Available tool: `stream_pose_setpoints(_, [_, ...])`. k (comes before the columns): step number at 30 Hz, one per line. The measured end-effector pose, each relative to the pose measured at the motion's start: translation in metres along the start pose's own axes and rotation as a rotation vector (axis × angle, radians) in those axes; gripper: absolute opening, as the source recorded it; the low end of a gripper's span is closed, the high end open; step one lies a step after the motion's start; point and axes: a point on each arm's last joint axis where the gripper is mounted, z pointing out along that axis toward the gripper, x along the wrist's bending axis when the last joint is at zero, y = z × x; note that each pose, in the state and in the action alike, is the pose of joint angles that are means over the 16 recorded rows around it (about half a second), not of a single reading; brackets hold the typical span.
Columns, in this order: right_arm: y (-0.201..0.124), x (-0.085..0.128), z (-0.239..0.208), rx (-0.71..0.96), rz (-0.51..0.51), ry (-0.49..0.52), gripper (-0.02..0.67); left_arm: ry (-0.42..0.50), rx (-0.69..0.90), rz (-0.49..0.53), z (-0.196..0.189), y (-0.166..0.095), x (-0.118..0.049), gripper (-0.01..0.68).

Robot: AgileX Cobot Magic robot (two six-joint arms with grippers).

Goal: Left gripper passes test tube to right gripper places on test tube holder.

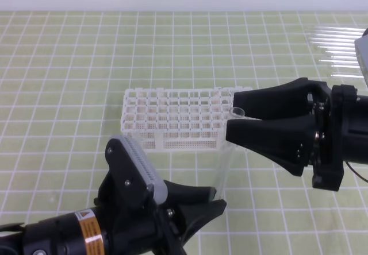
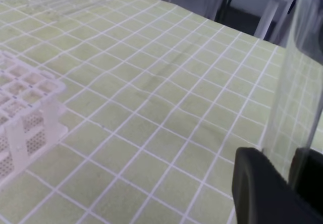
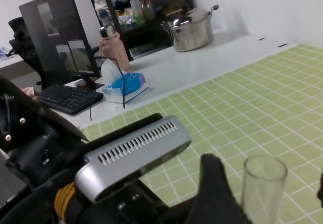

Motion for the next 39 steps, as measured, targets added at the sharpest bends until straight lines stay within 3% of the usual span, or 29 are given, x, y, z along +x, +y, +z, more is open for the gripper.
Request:
stream_pose_setpoints(12, [-0.001,0.002,0.004,0.011,-0.001,-0.002,0.392,-0.05,-0.042,-0.048,0.014,-0.005,0.0,0.062])
stream_pose_setpoints(24, [-0.002,0.0,0.005,0.016,-0.001,-0.027,0.371,-0.042,-0.099,-0.042,0.017,-0.003,0.002,0.057])
stream_pose_setpoints(39, [-0.002,0.0,0.005,0.018,-0.012,-0.034,0.14,-0.049,-0.124,-0.033,0.016,0.0,0.001,0.015])
